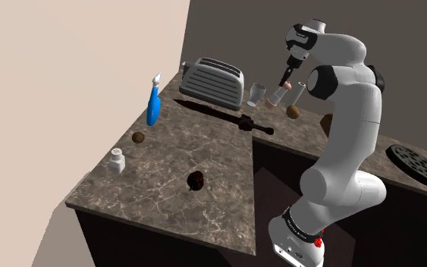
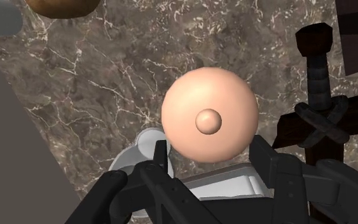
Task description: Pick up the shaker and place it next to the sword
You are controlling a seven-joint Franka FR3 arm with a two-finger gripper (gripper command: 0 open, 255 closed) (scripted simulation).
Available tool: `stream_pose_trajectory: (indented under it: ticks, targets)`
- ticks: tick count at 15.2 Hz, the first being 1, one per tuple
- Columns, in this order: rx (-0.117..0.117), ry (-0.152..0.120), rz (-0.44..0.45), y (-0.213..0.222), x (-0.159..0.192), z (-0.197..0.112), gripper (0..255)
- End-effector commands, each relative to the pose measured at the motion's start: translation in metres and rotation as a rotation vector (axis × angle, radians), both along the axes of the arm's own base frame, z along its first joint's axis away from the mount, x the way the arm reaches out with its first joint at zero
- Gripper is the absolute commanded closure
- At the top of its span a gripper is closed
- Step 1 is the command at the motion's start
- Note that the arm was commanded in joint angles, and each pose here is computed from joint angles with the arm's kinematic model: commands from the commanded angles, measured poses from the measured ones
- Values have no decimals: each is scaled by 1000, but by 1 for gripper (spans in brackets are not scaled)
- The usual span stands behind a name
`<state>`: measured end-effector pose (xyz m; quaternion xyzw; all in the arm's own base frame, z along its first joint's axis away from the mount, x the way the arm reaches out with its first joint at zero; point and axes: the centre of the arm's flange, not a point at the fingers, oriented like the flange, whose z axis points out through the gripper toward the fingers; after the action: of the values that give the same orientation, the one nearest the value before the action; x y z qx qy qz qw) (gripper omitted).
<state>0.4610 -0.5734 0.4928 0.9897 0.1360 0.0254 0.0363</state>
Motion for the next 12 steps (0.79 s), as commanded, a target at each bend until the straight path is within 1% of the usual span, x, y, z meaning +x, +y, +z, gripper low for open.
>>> stream_pose_trajectory:
  ticks: [1,12]
  targets:
    - [-1,-1,0,0,0,-10,255]
    - [-1,-1,0,0,0,-68,255]
